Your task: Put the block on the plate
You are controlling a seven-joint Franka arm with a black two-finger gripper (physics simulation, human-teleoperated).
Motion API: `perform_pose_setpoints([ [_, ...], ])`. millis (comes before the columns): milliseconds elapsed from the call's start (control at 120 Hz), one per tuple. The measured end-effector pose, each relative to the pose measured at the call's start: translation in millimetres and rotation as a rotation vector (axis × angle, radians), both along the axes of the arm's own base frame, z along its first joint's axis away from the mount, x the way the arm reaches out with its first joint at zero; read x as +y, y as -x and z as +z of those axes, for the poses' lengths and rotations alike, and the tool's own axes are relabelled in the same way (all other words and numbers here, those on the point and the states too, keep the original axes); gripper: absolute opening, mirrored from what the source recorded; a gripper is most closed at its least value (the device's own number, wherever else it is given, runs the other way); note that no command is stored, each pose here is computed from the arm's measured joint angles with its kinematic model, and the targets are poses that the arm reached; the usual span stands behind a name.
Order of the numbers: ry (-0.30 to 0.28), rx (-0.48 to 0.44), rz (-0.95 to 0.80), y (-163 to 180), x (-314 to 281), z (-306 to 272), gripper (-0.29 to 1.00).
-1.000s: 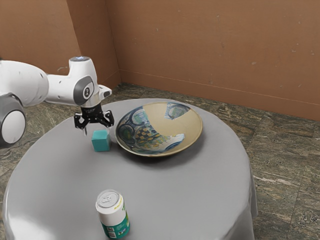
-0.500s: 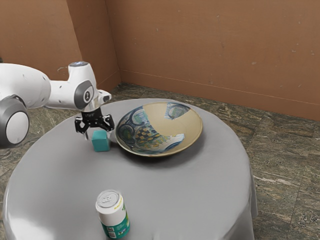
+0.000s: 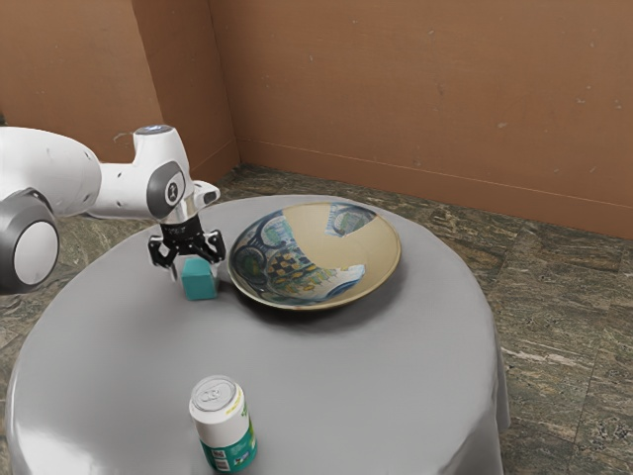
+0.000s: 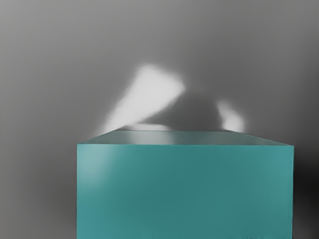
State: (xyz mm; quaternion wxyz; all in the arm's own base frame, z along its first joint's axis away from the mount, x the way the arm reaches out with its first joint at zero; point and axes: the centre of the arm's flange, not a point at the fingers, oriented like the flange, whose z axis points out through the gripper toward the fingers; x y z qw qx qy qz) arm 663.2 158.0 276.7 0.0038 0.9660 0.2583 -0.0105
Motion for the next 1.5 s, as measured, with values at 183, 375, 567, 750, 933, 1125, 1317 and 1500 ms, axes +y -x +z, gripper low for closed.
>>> perform_pose_setpoints([
  [183,0.008,-0.001,0.001,0.1,-0.3,-1.0,0.49],
  [375,0.01,0.0,-0.001,0.5,-0.1,-2.1,0.42],
  [567,0.007,-0.003,-0.002,0.1,0.0,-0.1,0.39],
  [750,0.0,-0.04,-0.004,-1.8,-1.7,26.9,0.37],
  [933,-0.001,-0.122,-0.042,-5.5,-31.5,89.6,0.37],
  [1125,0.016,-0.162,-0.132,-14.0,-101.8,120.8,0.38],
  [1317,0.0,-0.196,-0.169,-59.4,-142.7,109.0,0.37],
  [1500,-0.008,-0.188,-0.164,-84.8,-157.7,73.0,0.39],
])
